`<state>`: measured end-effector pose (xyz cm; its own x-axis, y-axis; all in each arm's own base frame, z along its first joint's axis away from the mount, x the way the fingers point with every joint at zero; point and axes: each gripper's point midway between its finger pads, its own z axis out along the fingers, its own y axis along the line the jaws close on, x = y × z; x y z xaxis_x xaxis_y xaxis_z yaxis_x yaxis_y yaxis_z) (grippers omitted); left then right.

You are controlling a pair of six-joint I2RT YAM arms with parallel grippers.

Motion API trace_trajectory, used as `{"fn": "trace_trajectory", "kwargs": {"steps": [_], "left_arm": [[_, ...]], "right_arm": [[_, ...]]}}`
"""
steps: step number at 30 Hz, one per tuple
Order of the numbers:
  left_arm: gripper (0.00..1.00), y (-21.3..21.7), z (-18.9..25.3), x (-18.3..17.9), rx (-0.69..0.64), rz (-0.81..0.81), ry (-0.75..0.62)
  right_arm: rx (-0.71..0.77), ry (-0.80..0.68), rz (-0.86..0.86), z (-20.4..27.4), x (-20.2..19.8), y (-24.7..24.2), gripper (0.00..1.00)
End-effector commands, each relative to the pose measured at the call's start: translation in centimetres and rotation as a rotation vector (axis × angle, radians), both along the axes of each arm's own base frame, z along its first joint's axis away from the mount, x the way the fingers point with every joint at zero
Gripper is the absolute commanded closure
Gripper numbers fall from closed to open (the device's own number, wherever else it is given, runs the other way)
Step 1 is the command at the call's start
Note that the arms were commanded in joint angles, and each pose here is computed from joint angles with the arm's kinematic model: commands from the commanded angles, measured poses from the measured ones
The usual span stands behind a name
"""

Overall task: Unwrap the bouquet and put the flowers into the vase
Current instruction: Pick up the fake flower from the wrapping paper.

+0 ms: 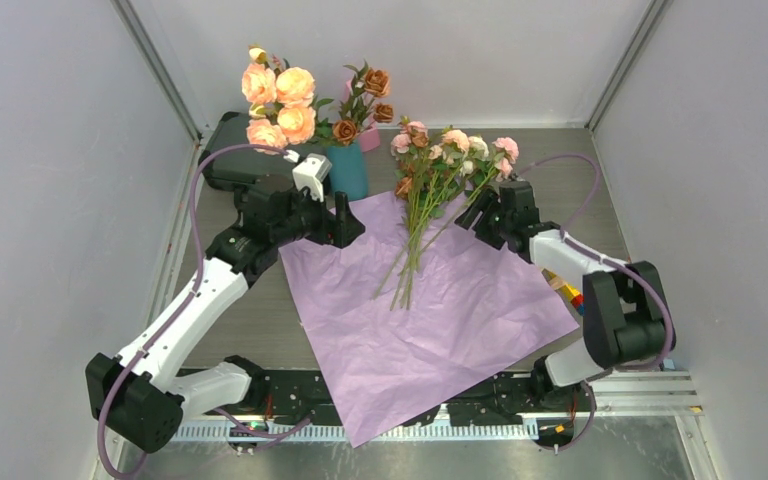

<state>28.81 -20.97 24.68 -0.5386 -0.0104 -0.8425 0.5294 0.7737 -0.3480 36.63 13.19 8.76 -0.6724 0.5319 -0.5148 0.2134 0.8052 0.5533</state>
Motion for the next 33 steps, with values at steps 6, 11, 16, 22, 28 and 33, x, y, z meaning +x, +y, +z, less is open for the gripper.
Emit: {"fn": "trace_trajectory", "kwargs": {"steps": [6,11,16,22,28,33], "left_arm": [[0.21,-0.4,0.9,-0.5,-0.022,-0.02,-0.012],[0.21,-0.5,1.0,-0.5,-0.021,-0.023,-0.015],[0.21,-0.6,0.8,-0.5,-0.02,-0.025,-0.009],[0.21,-0.6,0.9,-0.5,-0.02,-0.027,-0.008],[0.21,-0.6,0.9,-0.5,-0.019,-0.027,-0.01],[0.21,-0.3,0.5,-0.3,0.0,-0.016,-0.013]], "right_arm": [[0.095,-0.138,-0.049,0.6,8.0,0.5,0.37],[0.09,-0.117,-0.047,-1.0,9.9,0.9,0.42],[0.084,-0.103,-0.056,-2.1,11.0,0.9,0.48],[0.089,-0.074,-0.073,-3.5,11.7,0.9,0.57],[0.093,-0.062,-0.102,-4.1,12.0,0.7,0.66],[0.093,-0.072,-0.156,-3.8,12.3,-0.2,0.81]]}}
